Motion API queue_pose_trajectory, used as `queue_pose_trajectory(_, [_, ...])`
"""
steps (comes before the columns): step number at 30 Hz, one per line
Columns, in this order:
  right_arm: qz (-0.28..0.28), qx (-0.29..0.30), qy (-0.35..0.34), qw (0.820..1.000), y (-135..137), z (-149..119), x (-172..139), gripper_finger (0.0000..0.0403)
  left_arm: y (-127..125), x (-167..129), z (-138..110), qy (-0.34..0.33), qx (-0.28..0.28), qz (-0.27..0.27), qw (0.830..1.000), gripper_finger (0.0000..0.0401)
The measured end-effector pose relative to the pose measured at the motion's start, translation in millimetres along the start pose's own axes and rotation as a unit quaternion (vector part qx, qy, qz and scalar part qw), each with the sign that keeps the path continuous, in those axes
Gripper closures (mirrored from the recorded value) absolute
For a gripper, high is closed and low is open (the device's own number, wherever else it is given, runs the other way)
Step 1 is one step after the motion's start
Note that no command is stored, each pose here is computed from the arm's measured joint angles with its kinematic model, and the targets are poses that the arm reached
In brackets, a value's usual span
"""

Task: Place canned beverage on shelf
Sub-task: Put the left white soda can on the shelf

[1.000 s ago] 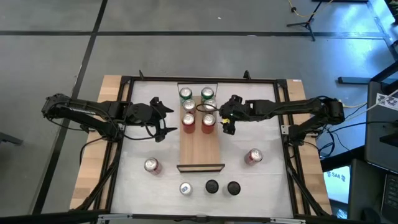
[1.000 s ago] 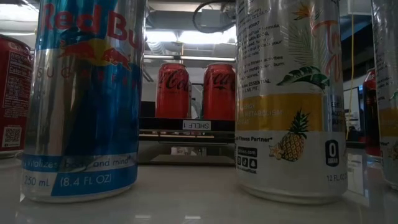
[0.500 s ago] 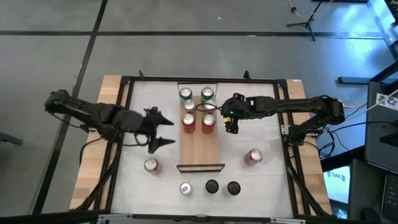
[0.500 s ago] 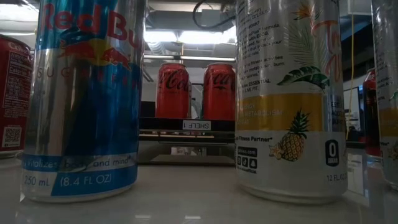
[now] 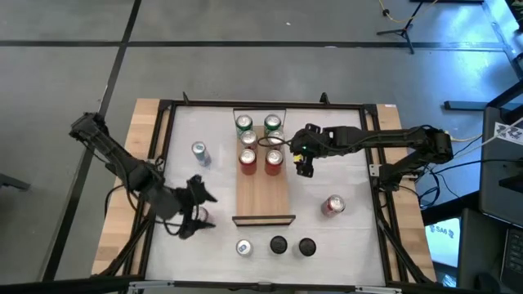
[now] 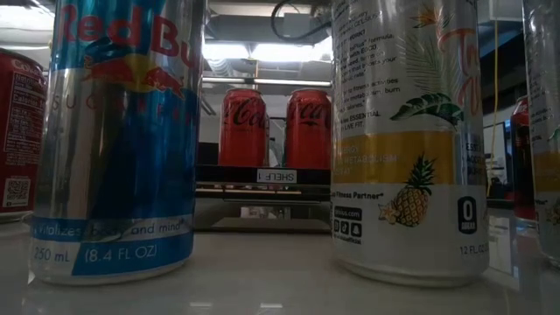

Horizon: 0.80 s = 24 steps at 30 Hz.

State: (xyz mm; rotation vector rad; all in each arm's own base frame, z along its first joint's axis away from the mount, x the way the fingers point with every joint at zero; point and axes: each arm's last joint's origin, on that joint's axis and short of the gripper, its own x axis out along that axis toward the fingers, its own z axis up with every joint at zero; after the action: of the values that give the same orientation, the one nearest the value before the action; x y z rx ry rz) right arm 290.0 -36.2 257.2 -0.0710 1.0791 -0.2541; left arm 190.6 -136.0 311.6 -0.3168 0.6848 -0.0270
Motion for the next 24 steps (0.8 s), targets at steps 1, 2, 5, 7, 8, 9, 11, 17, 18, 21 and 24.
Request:
queue_pose_trajectory(1, [0.004, 0.0, 0.0, 1.0, 0, 0, 0, 0.0024, -1, 0, -6, 0.02, -0.008, 0.002, 1.0, 0.0023])
queue_pose_trajectory(2, [0.008, 0.0, 0.0, 1.0, 0, 0, 0, 0.0024, -2, 0, -11, 0.039, -0.017, 0.005, 0.999, 0.0023])
queue_pose_trajectory(5, [0.011, 0.0, 0.0, 1.0, 1, 0, 0, 0.0024, -3, -2, -24, 0.092, -0.035, 0.019, 0.995, 0.0023])
queue_pose_trajectory(7, [0.011, 0.0, -0.001, 1.0, 1, 0, 0, 0.0024, -2, -5, -31, 0.12, -0.038, 0.034, 0.992, 0.0023])
queue_pose_trajectory(8, [0.011, 0.0, -0.002, 1.0, 1, 0, 0, 0.0024, -1, -6, -34, 0.129, -0.037, 0.043, 0.99, 0.0023])
queue_pose_trajectory(9, [0.011, 0.0, -0.002, 1.0, 1, 0, 0, 0.0024, 0, -8, -36, 0.138, -0.032, 0.051, 0.989, 0.0023])
queue_pose_trajectory(11, [0.011, 0.0, -0.002, 1.0, 1, 0, 0, 0.0024, 3, -10, -40, 0.151, -0.02, 0.067, 0.986, 0.0023])
queue_pose_trajectory(17, [0.011, 0.0, -0.001, 1.0, 1, 0, 0, 0.0024, 6, -9, -46, 0.176, 0.001, 0.097, 0.98, 0.0023])
queue_pose_trajectory(18, [0.011, 0.0, -0.001, 1.0, 1, 0, 0, 0.0024, 6, -7, -47, 0.18, 0.004, 0.102, 0.978, 0.0023])
queue_pose_trajectory(21, [0.011, 0.0, -0.002, 1.0, 1, 0, 0, 0.0024, 5, -1, -50, 0.193, 0.014, 0.116, 0.974, 0.0023])
queue_pose_trajectory(24, [0.011, 0.0, -0.002, 1.0, 1, 0, 0, 0.0024, 3, 6, -54, 0.201, 0.02, 0.126, 0.971, 0.0023])
